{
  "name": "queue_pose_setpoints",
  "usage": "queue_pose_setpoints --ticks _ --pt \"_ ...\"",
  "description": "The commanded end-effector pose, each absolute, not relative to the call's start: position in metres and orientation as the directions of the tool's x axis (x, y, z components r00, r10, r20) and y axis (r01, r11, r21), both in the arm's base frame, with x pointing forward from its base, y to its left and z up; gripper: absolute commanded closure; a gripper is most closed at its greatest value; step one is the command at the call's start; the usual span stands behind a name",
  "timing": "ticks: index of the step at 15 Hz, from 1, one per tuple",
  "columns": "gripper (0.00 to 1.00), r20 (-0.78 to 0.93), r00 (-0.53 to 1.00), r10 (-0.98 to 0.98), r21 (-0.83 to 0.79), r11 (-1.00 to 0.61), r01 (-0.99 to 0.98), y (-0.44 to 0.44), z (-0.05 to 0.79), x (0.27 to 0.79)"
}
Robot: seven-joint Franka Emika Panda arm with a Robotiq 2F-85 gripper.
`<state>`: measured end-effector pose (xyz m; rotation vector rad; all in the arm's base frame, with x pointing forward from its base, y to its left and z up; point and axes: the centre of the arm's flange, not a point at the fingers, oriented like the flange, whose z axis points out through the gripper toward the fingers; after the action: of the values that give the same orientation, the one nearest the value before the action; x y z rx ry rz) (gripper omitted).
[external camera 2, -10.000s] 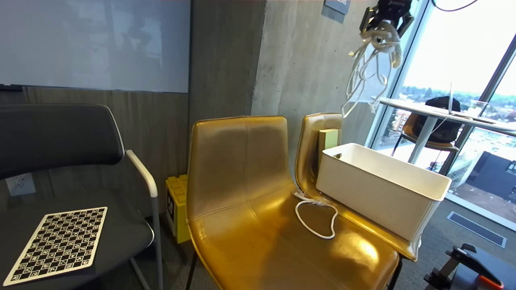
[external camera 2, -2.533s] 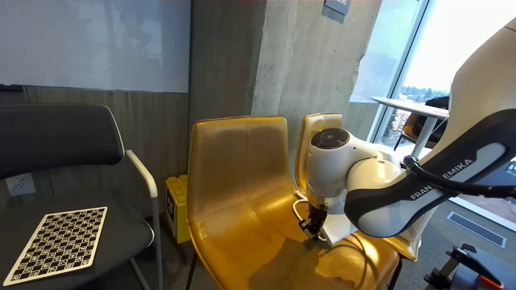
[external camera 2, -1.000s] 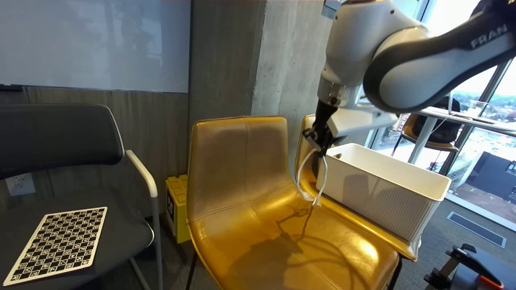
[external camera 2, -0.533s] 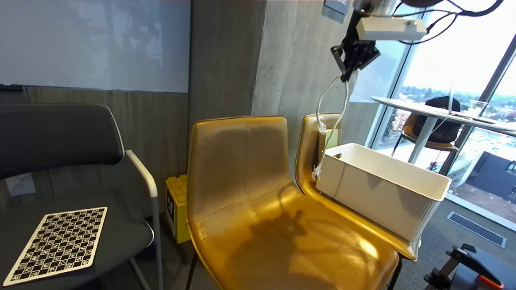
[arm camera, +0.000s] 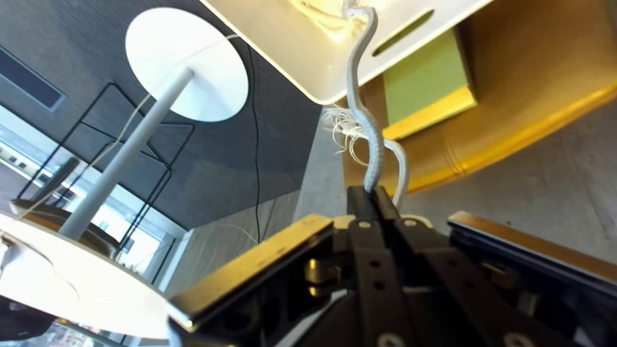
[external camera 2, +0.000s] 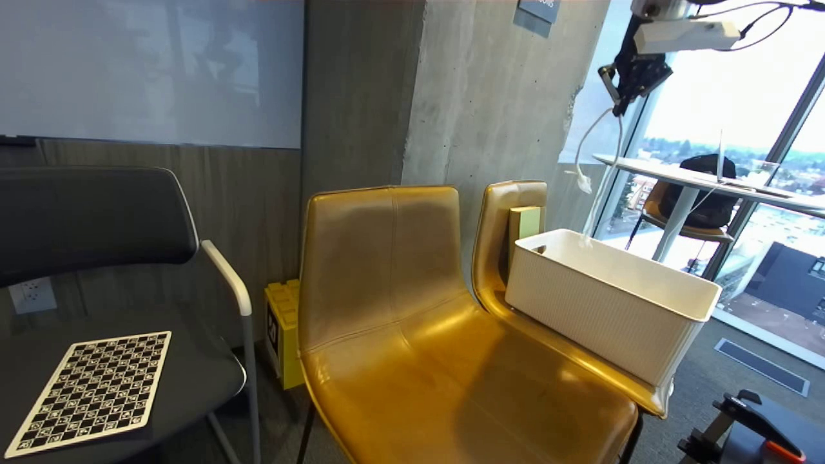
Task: Put the white ropes inside the white basket
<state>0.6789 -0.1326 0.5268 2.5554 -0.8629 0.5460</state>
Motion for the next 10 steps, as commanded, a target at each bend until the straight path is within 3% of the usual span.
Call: queue_pose_setpoints --ticks 1,7,8,10 --pt "0.99 0.373 0.773 -0.514 0.295 -0.724 -0.624 -0.161 0.451 0.624" --pt "0.97 0.274 0.773 -0.573 0.319 -0.704 -0.635 -0.203 0.366 0.588" --pt "0.71 0.283 0.769 -0.573 0.305 -0.706 -0.639 -0.202 0.361 0.586" --pt "0.64 0.302 0.761 -0.574 0.276 -0.711 -0.646 -0.197 0.358 0.586"
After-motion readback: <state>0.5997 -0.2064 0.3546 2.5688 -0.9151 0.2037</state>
